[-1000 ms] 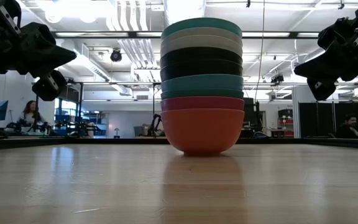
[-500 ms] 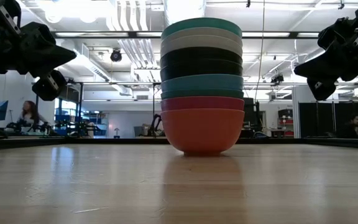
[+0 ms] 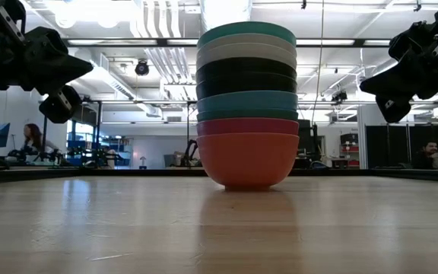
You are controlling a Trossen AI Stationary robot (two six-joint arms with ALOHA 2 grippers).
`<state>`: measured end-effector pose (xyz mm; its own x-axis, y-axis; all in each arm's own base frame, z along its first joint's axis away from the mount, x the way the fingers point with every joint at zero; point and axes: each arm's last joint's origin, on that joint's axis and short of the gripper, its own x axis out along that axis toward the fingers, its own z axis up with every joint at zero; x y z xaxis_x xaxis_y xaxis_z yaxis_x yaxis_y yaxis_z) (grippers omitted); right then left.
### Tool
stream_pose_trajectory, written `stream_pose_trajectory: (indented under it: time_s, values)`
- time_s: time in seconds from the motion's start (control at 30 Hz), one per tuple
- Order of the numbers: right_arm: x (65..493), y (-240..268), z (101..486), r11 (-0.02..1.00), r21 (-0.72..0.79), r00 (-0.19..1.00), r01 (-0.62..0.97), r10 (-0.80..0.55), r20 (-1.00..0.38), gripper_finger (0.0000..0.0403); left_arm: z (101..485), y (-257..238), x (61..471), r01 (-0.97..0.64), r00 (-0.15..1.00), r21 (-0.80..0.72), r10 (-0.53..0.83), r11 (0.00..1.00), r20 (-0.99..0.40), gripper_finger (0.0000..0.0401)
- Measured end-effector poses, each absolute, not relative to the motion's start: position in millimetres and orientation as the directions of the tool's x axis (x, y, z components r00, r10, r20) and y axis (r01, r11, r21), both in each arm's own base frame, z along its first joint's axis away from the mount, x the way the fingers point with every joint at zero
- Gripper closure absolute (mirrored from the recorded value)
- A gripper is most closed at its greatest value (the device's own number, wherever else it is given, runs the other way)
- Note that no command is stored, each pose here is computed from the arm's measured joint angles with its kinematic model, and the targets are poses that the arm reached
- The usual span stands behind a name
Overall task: Nest bowls inside each other
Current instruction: Return to Home Position
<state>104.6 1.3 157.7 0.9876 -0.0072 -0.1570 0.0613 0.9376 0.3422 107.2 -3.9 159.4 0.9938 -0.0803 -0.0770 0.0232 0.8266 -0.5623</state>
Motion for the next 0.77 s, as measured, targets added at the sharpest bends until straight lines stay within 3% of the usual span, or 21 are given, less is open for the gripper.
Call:
stream_pose_trajectory:
  time_s: [0.77]
  values:
    - [104.6, 1.3, 157.7, 0.938, 0.342, 0.988, 0.061, -0.007, -0.157, 0.0394, 159.2, -3.8, 107.3, 0.017, 0.994, -0.562, -0.074, 0.827, -0.08, 0.0401]
